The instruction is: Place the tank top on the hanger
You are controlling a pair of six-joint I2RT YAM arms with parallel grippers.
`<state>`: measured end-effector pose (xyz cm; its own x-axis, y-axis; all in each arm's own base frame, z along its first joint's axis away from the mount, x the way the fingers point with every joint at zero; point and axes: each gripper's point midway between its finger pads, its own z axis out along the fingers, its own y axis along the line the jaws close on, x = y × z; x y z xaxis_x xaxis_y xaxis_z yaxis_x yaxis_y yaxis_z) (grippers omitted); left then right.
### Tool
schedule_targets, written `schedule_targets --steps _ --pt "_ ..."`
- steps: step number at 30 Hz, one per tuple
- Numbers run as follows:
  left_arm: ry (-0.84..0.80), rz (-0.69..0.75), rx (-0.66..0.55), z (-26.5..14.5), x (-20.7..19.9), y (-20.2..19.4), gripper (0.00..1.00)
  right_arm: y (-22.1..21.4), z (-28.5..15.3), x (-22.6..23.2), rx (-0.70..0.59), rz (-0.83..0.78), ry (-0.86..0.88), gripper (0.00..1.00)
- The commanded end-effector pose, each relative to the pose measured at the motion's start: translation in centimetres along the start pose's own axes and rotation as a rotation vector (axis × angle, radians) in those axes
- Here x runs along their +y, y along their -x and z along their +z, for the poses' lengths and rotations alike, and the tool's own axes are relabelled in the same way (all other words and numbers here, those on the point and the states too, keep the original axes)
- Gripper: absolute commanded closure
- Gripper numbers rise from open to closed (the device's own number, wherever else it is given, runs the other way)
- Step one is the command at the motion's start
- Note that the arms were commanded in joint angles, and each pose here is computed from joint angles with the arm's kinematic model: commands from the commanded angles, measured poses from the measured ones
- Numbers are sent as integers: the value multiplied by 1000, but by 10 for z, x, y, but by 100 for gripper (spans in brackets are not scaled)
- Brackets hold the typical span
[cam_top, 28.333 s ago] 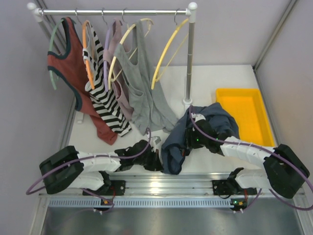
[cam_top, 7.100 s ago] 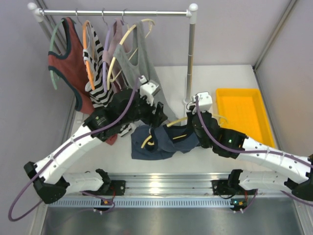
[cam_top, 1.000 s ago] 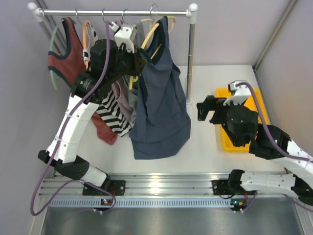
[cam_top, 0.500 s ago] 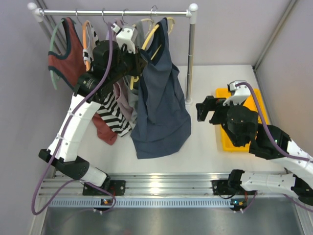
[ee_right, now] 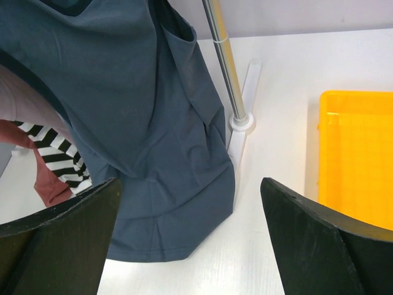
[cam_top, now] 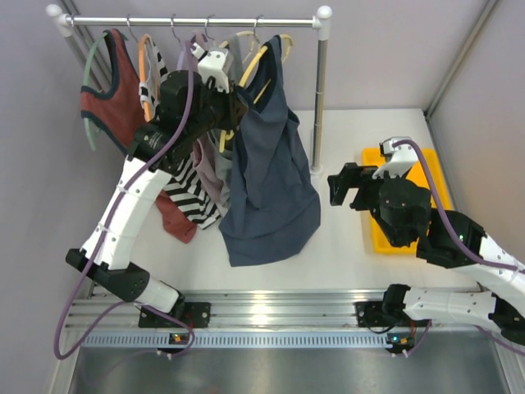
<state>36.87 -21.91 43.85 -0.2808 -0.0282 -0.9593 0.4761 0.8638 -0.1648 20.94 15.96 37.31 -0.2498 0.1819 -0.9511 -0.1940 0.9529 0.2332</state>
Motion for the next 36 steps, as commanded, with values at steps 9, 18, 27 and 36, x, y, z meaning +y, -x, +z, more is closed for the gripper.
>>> schedule_targets --steps 9,18,27,36 --pt "-38 44 -211 -32 -9 57 50 0 -1 8 3 16 32 5" --pt "-24 85 -262 -56 -7 69 37 -2 0 11 8 14 43 5" --pt "-163 95 -327 -90 -35 82 34 -8 3 15 17 14 54 4" --pt "-315 -46 -204 -65 -75 5 26 -36 9 16 61 9 62 3"
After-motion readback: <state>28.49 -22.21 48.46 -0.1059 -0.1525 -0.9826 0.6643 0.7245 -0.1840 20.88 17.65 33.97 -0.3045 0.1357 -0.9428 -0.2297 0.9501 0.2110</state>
